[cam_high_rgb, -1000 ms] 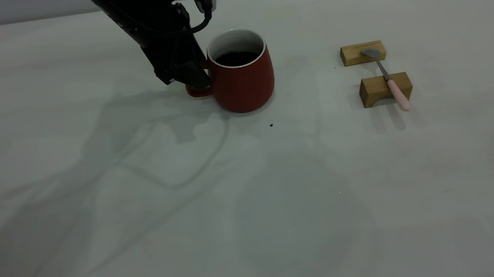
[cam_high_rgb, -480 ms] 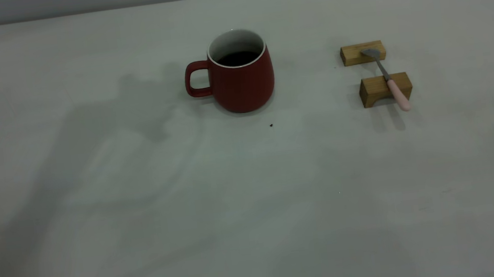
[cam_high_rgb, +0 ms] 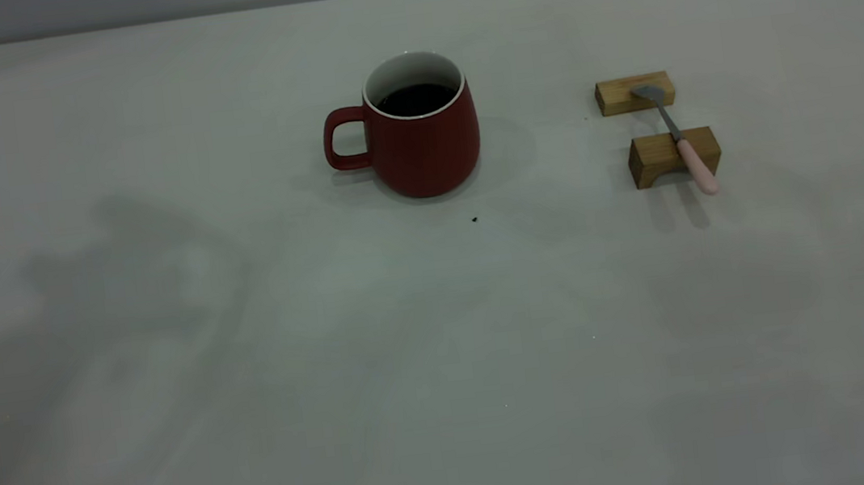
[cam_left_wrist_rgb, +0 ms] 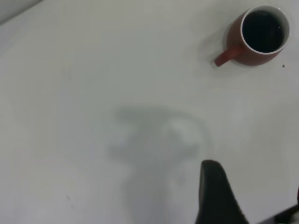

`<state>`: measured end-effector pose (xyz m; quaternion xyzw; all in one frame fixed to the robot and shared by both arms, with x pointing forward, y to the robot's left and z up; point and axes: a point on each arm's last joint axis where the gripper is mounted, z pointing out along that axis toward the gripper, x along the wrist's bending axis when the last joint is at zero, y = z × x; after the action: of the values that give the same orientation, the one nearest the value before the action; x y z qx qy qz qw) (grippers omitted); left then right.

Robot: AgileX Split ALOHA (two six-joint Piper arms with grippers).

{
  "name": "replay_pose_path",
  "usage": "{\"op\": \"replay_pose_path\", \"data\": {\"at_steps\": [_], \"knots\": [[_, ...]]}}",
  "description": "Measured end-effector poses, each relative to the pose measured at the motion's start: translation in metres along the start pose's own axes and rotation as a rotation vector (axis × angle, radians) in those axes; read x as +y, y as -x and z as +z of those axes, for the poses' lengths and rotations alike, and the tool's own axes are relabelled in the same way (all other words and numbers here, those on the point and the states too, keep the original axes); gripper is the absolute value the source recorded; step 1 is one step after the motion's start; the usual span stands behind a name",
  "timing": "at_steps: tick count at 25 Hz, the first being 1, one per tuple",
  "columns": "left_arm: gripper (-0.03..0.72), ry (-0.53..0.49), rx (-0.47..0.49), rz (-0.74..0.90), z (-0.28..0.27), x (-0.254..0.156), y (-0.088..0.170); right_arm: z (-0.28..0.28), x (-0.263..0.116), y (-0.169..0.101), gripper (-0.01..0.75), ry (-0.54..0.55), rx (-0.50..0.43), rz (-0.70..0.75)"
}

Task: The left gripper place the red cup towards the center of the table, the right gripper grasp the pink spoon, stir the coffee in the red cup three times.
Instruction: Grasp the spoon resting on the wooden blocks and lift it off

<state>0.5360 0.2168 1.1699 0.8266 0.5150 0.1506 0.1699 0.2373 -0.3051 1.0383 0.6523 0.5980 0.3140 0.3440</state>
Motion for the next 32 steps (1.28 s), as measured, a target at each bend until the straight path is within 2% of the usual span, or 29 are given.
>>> {"op": "replay_pose_path", "data": {"at_steps": [3, 6, 12, 15, 18, 22, 32], "knots": [[0.482, -0.031, -0.004, -0.06, -0.006, -0.029, 0.005, 0.0, 0.0, 0.0, 0.237, 0.0, 0.0, 0.0], [0.482, -0.116, -0.015, -0.08, 0.003, -0.068, 0.012, 0.0, 0.0, 0.0, 0.237, 0.0, 0.0, 0.0], [0.482, -0.344, -0.046, -0.089, 0.039, -0.164, 0.029, 0.0, 0.0, 0.0, 0.237, 0.0, 0.0, 0.0], [0.482, -0.386, -0.052, -0.089, 0.048, -0.203, 0.036, 0.0, 0.0, 0.0, 0.237, 0.0, 0.0, 0.0], [0.482, -0.383, -0.05, -0.089, 0.051, -0.233, 0.042, 0.0, 0.0, 0.0, 0.237, 0.0, 0.0, 0.0], [0.482, -0.311, -0.038, -0.106, 0.046, -0.262, 0.047, 0.0, 0.0, 0.0, 0.237, 0.0, 0.0, 0.0], [0.482, 0.091, 0.014, -0.161, 0.004, -0.302, 0.054, 0.0, 0.0, 0.0, 0.237, 0.0, 0.0, 0.0]]}}
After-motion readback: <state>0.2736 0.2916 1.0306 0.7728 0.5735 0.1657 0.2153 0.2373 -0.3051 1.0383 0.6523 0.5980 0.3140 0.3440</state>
